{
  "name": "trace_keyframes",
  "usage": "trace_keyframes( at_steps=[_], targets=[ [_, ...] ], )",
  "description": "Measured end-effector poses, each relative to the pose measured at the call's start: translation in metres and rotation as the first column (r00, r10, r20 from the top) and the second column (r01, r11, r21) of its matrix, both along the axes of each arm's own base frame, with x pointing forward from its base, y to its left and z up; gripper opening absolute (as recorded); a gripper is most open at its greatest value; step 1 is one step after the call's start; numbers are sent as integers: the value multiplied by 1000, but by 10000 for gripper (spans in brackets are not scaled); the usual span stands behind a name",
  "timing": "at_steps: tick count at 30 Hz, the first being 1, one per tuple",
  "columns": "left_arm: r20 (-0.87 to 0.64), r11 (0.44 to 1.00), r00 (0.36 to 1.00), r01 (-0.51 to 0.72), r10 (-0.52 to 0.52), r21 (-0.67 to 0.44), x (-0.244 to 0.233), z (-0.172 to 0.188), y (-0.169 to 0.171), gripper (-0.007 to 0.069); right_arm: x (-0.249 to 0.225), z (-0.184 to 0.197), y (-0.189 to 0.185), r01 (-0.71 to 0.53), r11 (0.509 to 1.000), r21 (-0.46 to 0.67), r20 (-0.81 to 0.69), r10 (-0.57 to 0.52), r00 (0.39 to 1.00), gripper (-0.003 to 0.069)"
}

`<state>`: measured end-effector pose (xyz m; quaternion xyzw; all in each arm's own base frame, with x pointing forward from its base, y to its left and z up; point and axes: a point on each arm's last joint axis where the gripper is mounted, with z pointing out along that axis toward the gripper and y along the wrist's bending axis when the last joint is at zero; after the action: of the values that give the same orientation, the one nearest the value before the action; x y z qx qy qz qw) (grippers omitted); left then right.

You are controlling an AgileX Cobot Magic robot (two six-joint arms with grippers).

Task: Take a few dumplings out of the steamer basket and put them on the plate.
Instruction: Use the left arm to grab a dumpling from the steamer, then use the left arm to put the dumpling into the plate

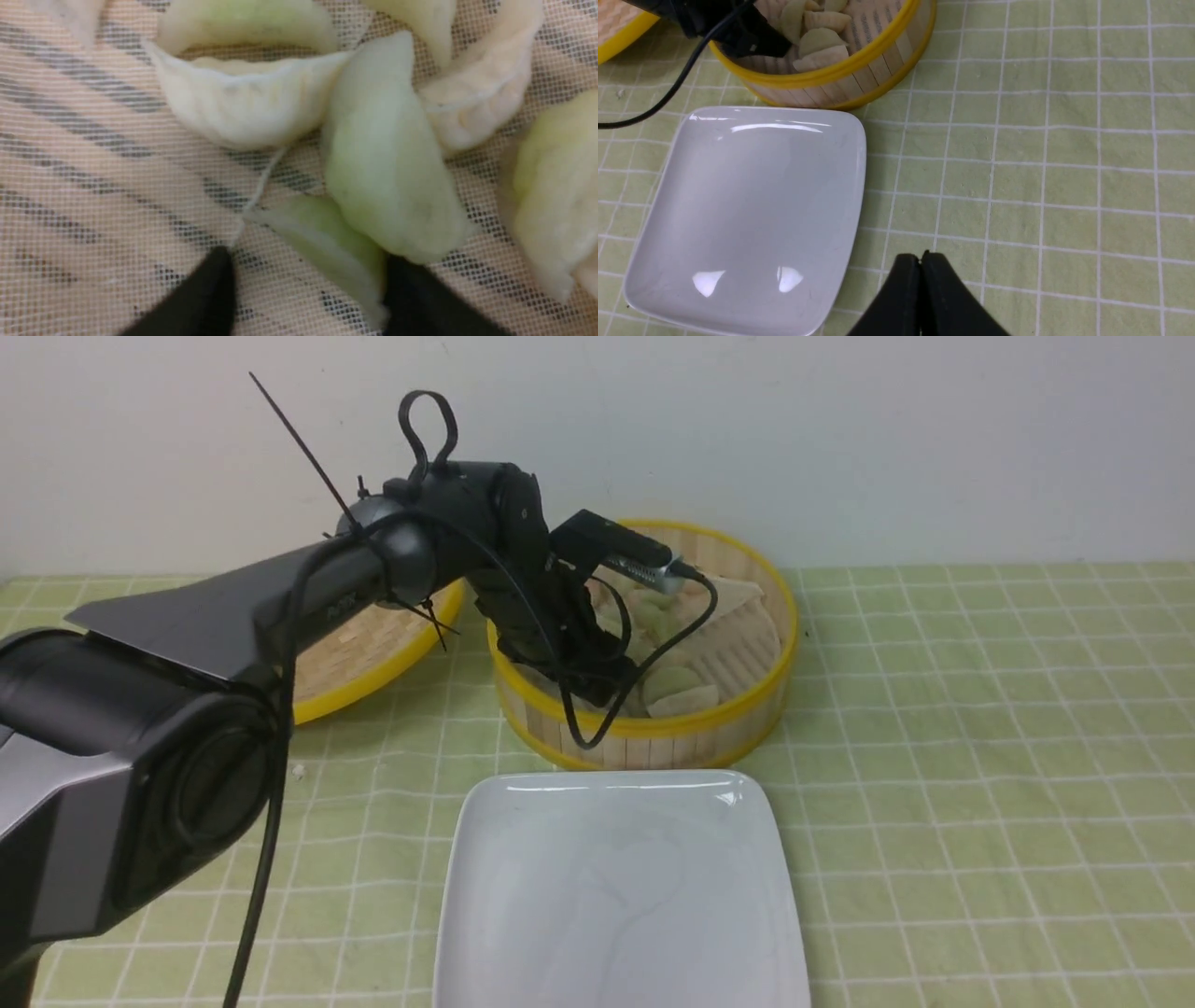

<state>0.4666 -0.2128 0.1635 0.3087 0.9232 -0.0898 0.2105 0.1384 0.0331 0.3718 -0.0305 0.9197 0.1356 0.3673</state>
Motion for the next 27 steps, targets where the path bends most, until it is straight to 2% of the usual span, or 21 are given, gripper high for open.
trace_keyframes(
  at_steps=[1,2,4,8,18,24,26,27],
  targets=[
    [4,1000,1000,6,-6,3,-1,1,-2,267,0,0,0,0,1000,0,0,0,1000,-15],
    [14,999,1000,27,-27,22,-2,3,-7,129,0,0,0,0,1000,0,0,0,1000,-15],
    [16,998,999,40,-41,40,-3,8,-10,76,0,0,0,0,1000,0,0,0,1000,-15],
    [9,998,999,43,-44,50,-4,30,-12,78,0,0,0,-1,1000,-1,-4,1,1000,-15],
    [2,998,999,47,-48,37,-33,124,0,78,-1,0,0,-3,1000,-1,-10,3,1000,-15],
    [-65,999,997,36,-38,-30,-73,147,7,78,0,0,1,-15,1000,-4,-1,15,1000,-15],
    [-117,999,992,42,-46,-29,-88,141,9,78,0,0,1,-17,1000,-6,4,17,1000,-15],
    [-172,998,983,55,-58,-26,-110,136,11,78,0,1,1,-20,1000,-8,12,20,1000,-15]
  ],
)
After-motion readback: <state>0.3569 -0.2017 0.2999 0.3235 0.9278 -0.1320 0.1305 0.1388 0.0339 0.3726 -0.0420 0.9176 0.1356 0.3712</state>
